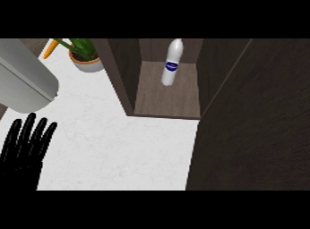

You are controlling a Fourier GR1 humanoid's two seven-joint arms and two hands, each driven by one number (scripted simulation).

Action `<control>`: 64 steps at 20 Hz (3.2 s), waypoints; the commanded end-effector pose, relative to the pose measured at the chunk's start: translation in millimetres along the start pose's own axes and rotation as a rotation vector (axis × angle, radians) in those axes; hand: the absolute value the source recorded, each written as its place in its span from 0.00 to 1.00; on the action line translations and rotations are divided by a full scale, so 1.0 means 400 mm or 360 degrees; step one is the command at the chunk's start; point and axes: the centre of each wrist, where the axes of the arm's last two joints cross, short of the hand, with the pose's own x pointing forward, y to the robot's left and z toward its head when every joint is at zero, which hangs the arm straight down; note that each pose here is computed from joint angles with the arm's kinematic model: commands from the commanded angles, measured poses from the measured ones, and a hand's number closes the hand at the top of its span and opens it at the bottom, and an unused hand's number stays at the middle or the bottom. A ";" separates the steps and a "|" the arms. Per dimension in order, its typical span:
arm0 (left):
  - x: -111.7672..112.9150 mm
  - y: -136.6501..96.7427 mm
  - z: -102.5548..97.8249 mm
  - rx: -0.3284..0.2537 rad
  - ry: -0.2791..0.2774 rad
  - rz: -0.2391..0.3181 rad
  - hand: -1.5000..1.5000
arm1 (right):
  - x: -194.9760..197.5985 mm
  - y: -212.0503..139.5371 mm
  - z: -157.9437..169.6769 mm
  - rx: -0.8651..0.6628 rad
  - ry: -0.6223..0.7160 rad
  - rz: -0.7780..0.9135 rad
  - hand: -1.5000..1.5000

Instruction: Pick up the bottled water, place it into the cabinet and close the cabinet

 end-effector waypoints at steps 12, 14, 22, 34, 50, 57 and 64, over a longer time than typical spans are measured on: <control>0.083 0.082 0.035 -0.0123 0.0026 0.0029 0.00 | 0.043 0.056 -0.076 0.0242 -0.0163 -0.0167 1.00; 0.101 0.085 0.024 -0.0158 0.0003 0.0017 0.00 | 0.044 0.048 -0.077 0.0260 -0.0117 -0.0115 1.00; 0.115 0.099 0.019 -0.0209 0.0019 0.0014 0.00 | 0.030 0.018 -0.097 0.0350 -0.0092 0.0003 1.00; 0.139 0.123 0.005 -0.0271 0.0052 -0.0022 0.00 | 0.041 -0.038 -0.120 0.0553 -0.0016 0.0327 1.00; 0.150 0.134 -0.009 -0.0286 0.0011 0.0000 0.00 | 0.027 -0.053 -0.137 0.0547 -0.0030 0.0252 1.00; 0.166 0.146 -0.027 -0.0317 -0.0010 -0.0028 0.00 | 0.003 -0.051 -0.140 0.0582 -0.0059 0.0074 1.00; 0.162 0.144 -0.021 -0.0328 0.0014 0.0001 0.00 | -0.001 -0.083 -0.155 0.0379 -0.0041 0.0114 1.00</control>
